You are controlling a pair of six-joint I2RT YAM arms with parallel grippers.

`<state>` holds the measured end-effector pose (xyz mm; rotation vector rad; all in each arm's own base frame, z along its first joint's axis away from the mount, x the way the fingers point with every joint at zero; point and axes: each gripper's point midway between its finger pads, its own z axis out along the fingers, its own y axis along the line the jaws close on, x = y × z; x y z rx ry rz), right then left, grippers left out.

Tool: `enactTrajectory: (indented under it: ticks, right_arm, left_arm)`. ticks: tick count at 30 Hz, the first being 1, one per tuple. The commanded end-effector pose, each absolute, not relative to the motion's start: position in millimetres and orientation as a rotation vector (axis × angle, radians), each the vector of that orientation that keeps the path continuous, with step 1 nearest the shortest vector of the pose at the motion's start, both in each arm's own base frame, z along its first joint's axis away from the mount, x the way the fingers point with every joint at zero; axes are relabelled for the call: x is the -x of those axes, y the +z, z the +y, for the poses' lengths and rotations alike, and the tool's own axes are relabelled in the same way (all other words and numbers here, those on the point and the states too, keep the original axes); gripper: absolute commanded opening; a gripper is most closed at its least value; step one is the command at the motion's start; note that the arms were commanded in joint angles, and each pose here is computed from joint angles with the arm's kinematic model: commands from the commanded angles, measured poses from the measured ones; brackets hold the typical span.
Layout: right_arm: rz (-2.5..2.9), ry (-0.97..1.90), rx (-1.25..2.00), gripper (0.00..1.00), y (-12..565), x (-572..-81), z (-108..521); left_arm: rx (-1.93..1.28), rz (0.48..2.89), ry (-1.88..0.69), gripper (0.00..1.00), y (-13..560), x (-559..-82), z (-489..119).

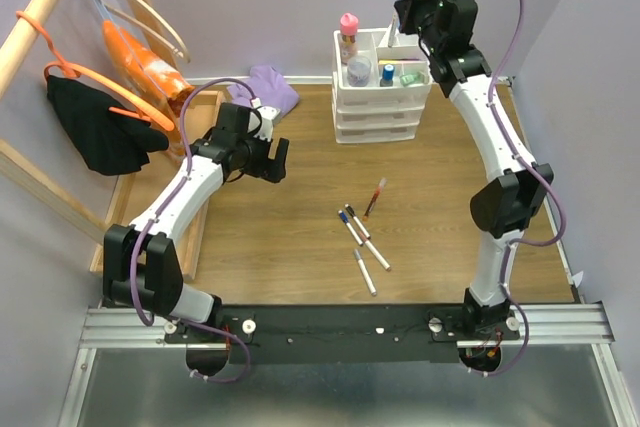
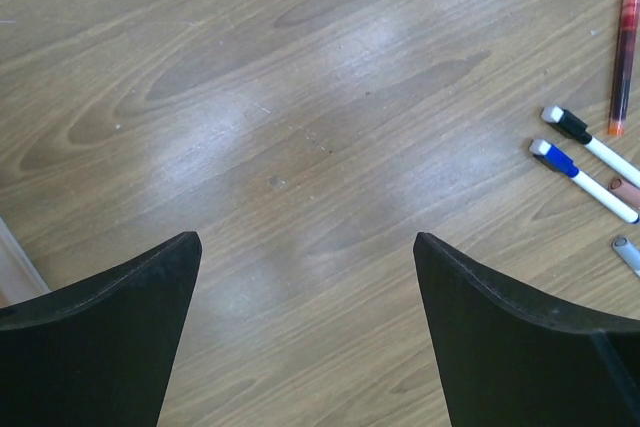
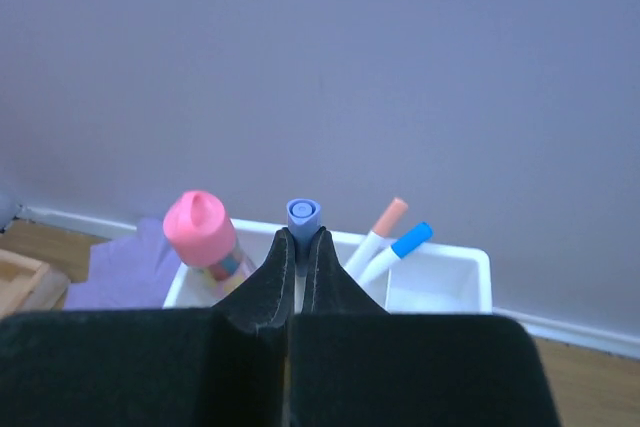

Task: Sort the stationery into containers
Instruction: Place the pen in the storage box.

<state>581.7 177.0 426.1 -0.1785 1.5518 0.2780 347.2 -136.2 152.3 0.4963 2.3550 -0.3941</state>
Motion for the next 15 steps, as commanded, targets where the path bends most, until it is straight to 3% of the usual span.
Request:
enactTrajectory:
  ticks: [1,15]
  right_arm:
    - [1.346,0.311,0.124,0.01,451.5,-603.3,185.7]
    - [1.330,0.301,0.104,0.01,406.1,-650.1,185.4]
  left_arm:
    - [-0.568,2.345,-0.431,0.96,162.7,-348.4,-147.4]
    - [-0.617,2.374,-0.381,0.96,156.7,-362.6,-152.0]
